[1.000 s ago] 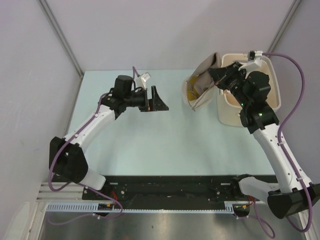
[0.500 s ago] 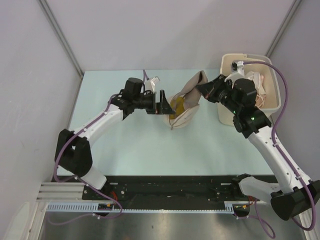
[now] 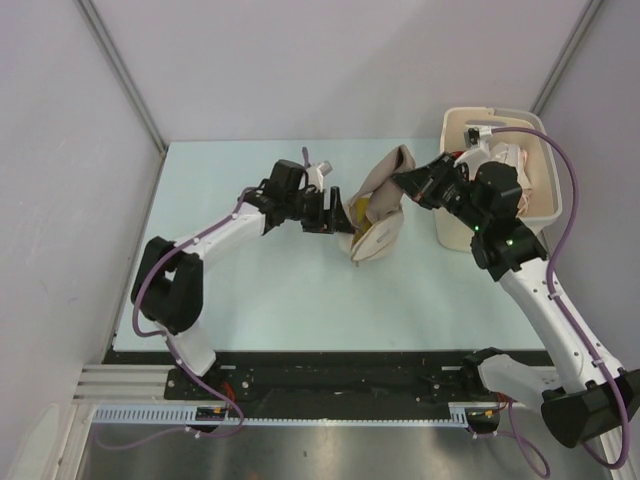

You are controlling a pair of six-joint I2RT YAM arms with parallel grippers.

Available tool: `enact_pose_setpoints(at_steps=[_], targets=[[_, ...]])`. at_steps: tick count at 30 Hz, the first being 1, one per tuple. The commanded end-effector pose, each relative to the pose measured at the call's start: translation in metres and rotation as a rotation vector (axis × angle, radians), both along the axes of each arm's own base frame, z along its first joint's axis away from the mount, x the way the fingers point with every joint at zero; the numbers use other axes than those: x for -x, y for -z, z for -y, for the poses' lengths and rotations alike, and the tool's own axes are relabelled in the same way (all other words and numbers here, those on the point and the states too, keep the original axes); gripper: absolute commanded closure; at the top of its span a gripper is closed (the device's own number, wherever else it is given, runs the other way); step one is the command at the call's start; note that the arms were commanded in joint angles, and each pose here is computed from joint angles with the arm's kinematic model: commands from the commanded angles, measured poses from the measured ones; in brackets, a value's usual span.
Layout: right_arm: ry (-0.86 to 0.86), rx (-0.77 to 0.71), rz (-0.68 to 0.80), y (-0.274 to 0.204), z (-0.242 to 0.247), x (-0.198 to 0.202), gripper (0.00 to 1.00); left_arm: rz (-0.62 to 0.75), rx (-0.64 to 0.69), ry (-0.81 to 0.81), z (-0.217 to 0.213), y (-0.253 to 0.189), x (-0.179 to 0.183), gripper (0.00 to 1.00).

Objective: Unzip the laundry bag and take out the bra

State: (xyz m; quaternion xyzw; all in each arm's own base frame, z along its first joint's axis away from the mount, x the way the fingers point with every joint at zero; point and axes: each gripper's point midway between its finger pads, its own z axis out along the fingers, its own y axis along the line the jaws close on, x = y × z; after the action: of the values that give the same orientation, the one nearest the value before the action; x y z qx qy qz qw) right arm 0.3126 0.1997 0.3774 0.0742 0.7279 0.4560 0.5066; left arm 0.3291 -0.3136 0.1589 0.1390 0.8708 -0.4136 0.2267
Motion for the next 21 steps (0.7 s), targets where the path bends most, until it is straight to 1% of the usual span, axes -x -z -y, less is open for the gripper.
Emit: enact_pose_setpoints(at_steps=[1, 6, 8, 9, 10, 11, 12, 13, 15, 17, 18, 21], targets=[[-0.059, -0.071, 0.097, -0.033, -0.006, 0.011, 1.00, 0.083, 0.064, 0.011, 0.019, -0.031, -0.011, 0.20], [-0.067, -0.073, 0.094, -0.031, -0.008, 0.012, 1.00, 0.082, 0.064, 0.003, 0.021, -0.029, -0.014, 0.21], [-0.073, -0.084, 0.096, -0.033, -0.009, 0.012, 1.00, 0.074, 0.066, -0.001, 0.025, -0.028, -0.017, 0.28], [-0.081, -0.090, 0.100, -0.035, -0.010, 0.014, 1.00, 0.063, 0.057, -0.012, 0.026, -0.021, -0.021, 0.34], [-0.084, -0.095, 0.105, -0.037, -0.010, 0.015, 1.00, 0.059, 0.054, -0.026, 0.027, -0.018, -0.024, 0.63], [-0.086, -0.105, 0.111, -0.040, -0.009, 0.015, 1.00, 0.048, 0.043, -0.041, 0.027, -0.013, -0.028, 0.77], [-0.090, -0.110, 0.117, -0.043, -0.009, 0.018, 1.00, 0.020, 0.018, -0.056, 0.027, 0.000, -0.031, 0.93], [-0.089, -0.123, 0.143, -0.051, -0.007, 0.020, 1.00, 0.007, -0.002, -0.064, 0.026, 0.007, -0.033, 1.00], [-0.078, -0.151, 0.189, -0.067, 0.002, 0.026, 1.00, -0.027, -0.032, -0.078, 0.023, 0.018, -0.033, 1.00], [-0.067, -0.169, 0.223, -0.079, 0.010, 0.031, 1.00, -0.031, -0.060, -0.096, 0.017, 0.027, -0.033, 1.00], [-0.048, -0.177, 0.250, -0.089, 0.019, 0.038, 1.00, -0.031, -0.065, -0.101, 0.015, 0.029, -0.032, 1.00], [0.039, -0.188, 0.295, -0.102, 0.045, 0.039, 1.00, -0.036, -0.077, -0.114, 0.006, 0.033, -0.028, 1.00]])
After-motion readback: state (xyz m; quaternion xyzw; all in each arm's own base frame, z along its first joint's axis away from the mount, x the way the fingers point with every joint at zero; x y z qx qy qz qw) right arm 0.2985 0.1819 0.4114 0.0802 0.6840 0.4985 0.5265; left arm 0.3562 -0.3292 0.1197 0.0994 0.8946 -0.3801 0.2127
